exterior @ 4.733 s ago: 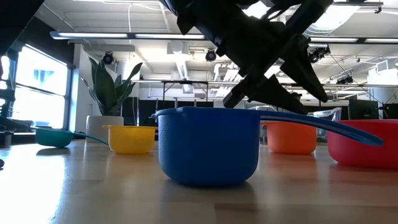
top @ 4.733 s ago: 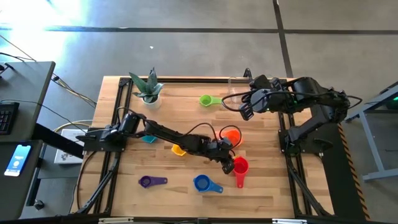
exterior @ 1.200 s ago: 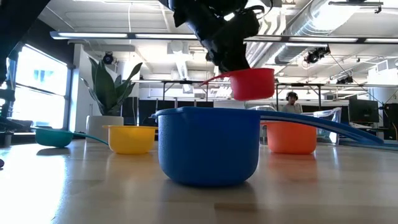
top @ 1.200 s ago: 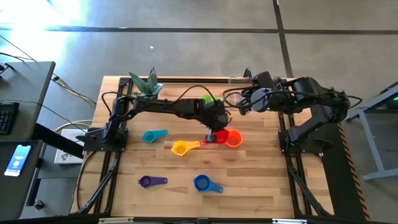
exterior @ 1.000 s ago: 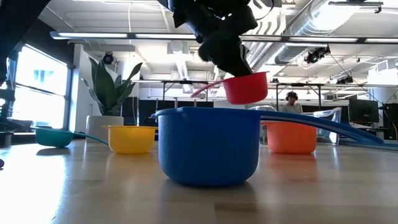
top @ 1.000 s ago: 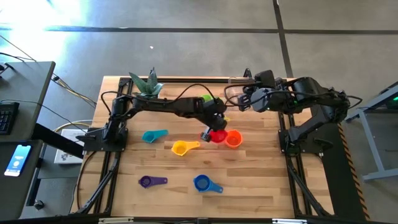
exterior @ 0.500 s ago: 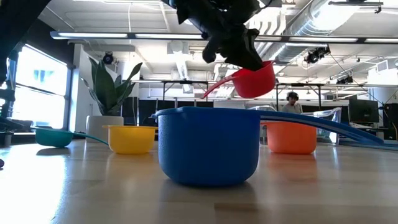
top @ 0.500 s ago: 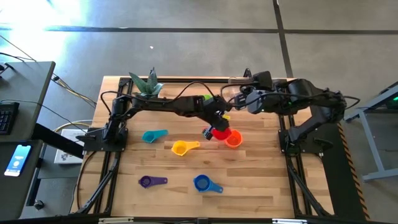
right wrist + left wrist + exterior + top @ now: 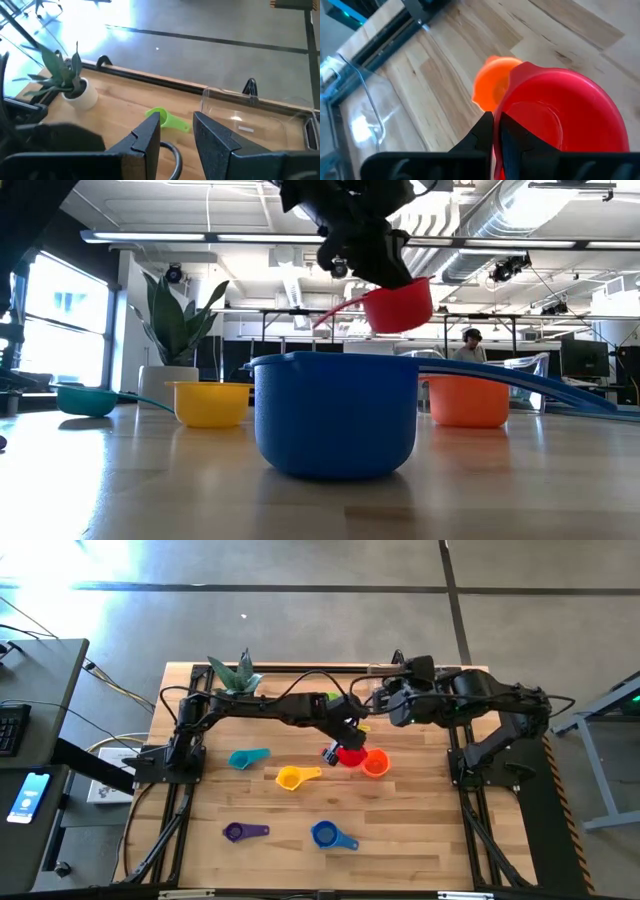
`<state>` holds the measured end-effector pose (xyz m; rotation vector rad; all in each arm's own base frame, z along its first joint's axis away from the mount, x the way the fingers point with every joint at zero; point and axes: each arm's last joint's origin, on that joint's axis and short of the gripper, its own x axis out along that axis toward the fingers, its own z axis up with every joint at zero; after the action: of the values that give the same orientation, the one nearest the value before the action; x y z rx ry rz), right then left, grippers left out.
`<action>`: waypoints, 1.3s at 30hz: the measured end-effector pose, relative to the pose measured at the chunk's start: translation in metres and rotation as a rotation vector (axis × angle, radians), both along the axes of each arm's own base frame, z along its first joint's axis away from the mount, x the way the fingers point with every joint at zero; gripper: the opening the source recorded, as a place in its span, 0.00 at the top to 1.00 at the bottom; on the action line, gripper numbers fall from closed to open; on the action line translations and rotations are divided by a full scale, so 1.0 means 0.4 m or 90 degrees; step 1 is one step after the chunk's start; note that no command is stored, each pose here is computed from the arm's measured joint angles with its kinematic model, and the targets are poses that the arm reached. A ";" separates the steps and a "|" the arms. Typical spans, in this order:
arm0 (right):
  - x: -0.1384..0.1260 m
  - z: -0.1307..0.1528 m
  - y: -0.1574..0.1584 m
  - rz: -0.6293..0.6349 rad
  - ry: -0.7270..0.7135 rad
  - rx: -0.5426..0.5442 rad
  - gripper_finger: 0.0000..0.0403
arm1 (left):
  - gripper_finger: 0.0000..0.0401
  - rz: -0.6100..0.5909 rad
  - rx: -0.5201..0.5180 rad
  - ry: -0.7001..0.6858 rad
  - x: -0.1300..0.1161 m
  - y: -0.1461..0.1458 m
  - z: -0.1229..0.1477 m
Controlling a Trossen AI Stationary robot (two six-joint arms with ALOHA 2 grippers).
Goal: Nest measuring cups in basket
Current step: Stack the red measuring cup on top of the orange measuring cup
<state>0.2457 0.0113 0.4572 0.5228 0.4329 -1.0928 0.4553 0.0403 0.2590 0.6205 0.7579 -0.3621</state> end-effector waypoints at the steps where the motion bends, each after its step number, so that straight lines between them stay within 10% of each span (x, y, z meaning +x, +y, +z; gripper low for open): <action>1: -0.003 0.002 -0.006 -0.005 0.000 0.001 0.73 | 0.98 0.005 -0.005 0.006 -0.005 0.000 0.004; 17: -0.044 -0.012 -0.149 0.034 0.074 0.185 0.73 | 0.98 0.081 -0.062 -0.011 -0.116 -0.011 0.170; 39: -0.007 -0.410 -0.144 0.068 0.308 0.451 0.73 | 0.98 0.197 -0.042 0.032 -0.227 0.003 0.252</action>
<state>0.2430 -0.0464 0.2931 0.8407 1.2826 -0.9406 0.3646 0.0414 0.3597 0.4238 0.8715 -0.1171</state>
